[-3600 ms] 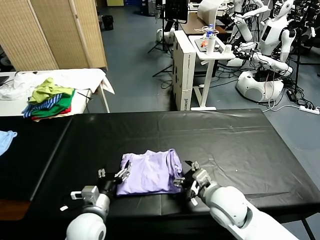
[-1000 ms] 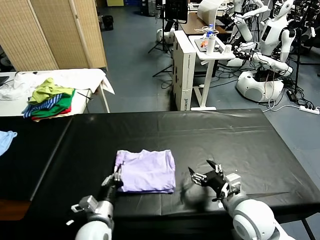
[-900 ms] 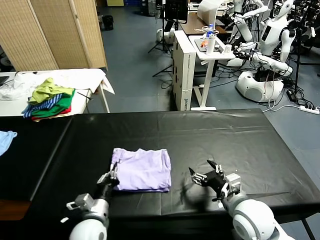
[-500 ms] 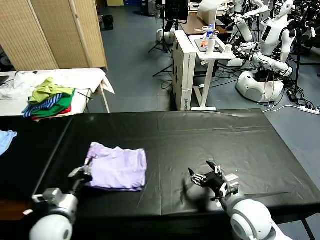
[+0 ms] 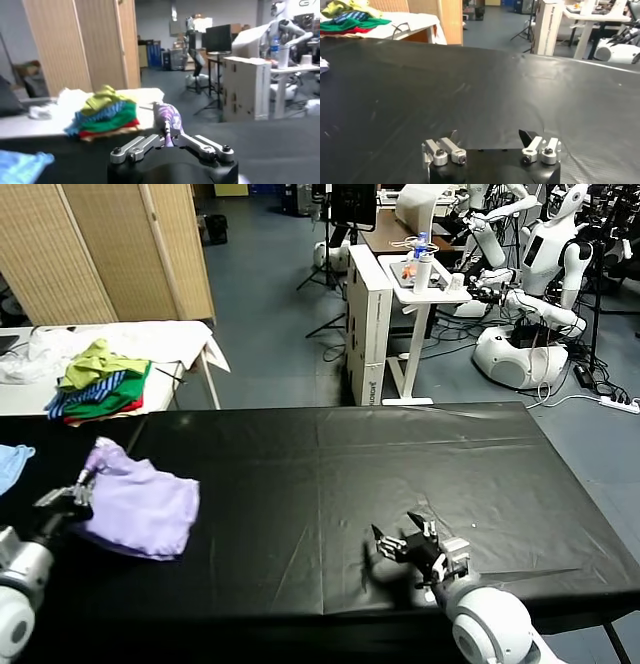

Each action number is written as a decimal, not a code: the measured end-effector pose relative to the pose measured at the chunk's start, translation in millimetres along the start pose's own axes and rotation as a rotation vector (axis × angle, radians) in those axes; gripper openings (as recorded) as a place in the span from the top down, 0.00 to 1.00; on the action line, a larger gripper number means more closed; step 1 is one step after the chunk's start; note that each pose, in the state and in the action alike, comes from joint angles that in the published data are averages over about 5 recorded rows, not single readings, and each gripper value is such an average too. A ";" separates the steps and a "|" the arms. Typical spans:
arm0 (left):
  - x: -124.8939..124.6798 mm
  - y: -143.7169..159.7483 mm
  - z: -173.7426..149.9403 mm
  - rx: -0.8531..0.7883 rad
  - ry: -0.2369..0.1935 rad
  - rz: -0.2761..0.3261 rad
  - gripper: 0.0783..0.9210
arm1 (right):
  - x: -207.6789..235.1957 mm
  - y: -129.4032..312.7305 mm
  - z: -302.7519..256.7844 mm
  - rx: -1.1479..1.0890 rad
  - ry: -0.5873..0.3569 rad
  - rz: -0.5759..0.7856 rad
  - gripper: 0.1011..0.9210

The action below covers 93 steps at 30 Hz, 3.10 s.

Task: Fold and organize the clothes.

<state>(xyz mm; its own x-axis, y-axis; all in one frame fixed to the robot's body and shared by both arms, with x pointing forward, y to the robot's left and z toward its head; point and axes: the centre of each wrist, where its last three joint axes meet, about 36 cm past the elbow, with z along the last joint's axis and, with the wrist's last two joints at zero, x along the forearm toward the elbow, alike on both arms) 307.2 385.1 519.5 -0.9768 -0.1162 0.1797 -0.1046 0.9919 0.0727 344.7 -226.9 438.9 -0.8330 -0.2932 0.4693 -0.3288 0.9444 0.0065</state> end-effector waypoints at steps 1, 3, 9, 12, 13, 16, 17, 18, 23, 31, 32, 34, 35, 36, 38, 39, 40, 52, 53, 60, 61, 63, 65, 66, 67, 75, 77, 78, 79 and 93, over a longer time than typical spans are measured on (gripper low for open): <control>3.4 -12.6 0.3 0.024 0.000 0.011 0.89 | -0.2 0.4 0.5 0.000 0.001 0.000 0.02; 9.9 -40.1 3.3 0.073 0.002 0.048 0.89 | -0.2 0.5 1.8 0.002 0.004 0.002 0.02; 19.9 -124.8 32.4 0.231 0.049 0.185 0.89 | 3.4 0.5 4.9 0.009 0.008 0.014 0.02; 19.8 -160.6 45.6 0.288 0.070 0.239 0.89 | 6.9 0.4 6.8 0.011 0.011 0.021 0.02; 19.0 -170.8 49.4 0.300 0.075 0.253 0.89 | 7.9 0.4 7.8 0.010 0.013 0.023 0.02; 15.0 -197.1 61.3 0.321 0.087 0.291 0.89 | 10.3 1.8 10.7 0.005 0.020 0.024 0.02; 13.8 -204.5 65.7 0.323 0.093 0.301 0.89 | 11.1 2.8 11.4 0.002 0.021 0.023 0.02; 13.1 -211.2 70.0 0.324 0.100 0.310 0.89 | 11.8 4.0 11.9 -0.002 0.022 0.021 0.02; 17.9 -233.2 83.8 0.323 0.137 0.365 0.78 | 13.5 7.6 9.7 -0.038 0.032 -0.010 0.02; 22.6 -228.9 80.1 0.259 0.048 0.426 0.16 | 5.2 5.0 -2.1 -0.159 0.100 -0.100 0.02; 21.2 -225.3 78.8 0.250 0.032 0.420 0.11 | 2.9 5.6 -4.1 -0.178 0.107 -0.111 0.02; 18.4 -216.1 77.4 0.227 0.008 0.402 0.04 | -2.7 8.2 -8.6 -0.215 0.117 -0.140 0.02; 17.2 -210.9 77.3 0.215 0.001 0.391 0.03 | -5.9 10.1 -10.9 -0.231 0.119 -0.157 0.02; 16.3 -205.7 77.7 0.202 -0.003 0.381 0.03 | -9.6 12.5 -13.2 -0.243 0.119 -0.175 0.02; 14.9 -195.8 78.7 0.178 -0.006 0.360 0.02 | -17.5 18.3 -17.5 -0.258 0.115 -0.208 0.02; 14.5 -191.7 79.2 0.168 -0.007 0.350 0.02 | -22.0 21.7 -19.6 -0.262 0.113 -0.222 0.02; 14.3 -188.1 79.8 0.160 -0.008 0.341 0.02 | -26.6 25.2 -21.5 -0.264 0.110 -0.235 0.02; 12.1 -172.7 85.5 0.113 -0.010 0.284 0.02 | -68.6 68.5 -24.1 -0.275 0.129 -0.321 0.08; 12.2 -172.4 85.6 0.113 -0.010 0.282 0.02 | -70.0 70.7 -23.1 -0.275 0.132 -0.325 0.13; 12.0 -170.3 87.9 0.109 -0.010 0.267 0.02 | -74.0 75.8 -22.0 -0.282 0.133 -0.335 0.56; 11.5 -169.8 88.5 0.109 -0.010 0.264 0.02 | -73.7 74.9 -22.5 -0.281 0.131 -0.332 0.62; 10.4 -168.3 90.1 0.108 -0.010 0.256 0.02 | -72.6 71.8 -23.8 -0.277 0.125 -0.322 0.79; 9.3 -166.7 91.7 0.107 -0.010 0.248 0.02 | -70.1 67.3 -25.5 -0.268 0.123 -0.304 0.90; 8.7 -165.8 92.6 0.106 -0.010 0.245 0.02 | -68.4 64.4 -26.5 -0.261 0.125 -0.292 0.93; 8.2 -165.0 93.5 0.106 -0.009 0.242 0.02 | -66.6 61.3 -27.6 -0.252 0.128 -0.278 0.94; 4.7 -164.4 98.4 0.112 -0.005 0.230 0.02 | -52.2 26.4 -33.6 -0.163 0.143 -0.176 0.95; 4.7 -164.9 99.1 0.117 -0.007 0.227 0.02 | -49.9 18.8 -34.9 -0.141 0.137 -0.158 0.95; 4.8 -164.9 99.6 0.118 -0.009 0.225 0.02 | -48.7 15.8 -35.7 -0.133 0.134 -0.153 0.95; 4.9 -164.8 100.0 0.120 -0.013 0.223 0.02 | -47.3 13.1 -36.5 -0.126 0.130 -0.149 0.94; 12.3 -155.1 100.9 0.159 -0.038 0.233 0.02 | -8.5 -11.9 -38.0 -0.023 0.007 -0.085 0.06</control>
<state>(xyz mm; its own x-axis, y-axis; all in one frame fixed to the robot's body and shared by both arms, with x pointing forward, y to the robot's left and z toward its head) 292.6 235.1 411.4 -0.9840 0.1152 0.1360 0.0988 0.9876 -0.1216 372.7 -230.0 468.4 -0.7993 -0.3711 0.4727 -0.3877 0.9194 0.0662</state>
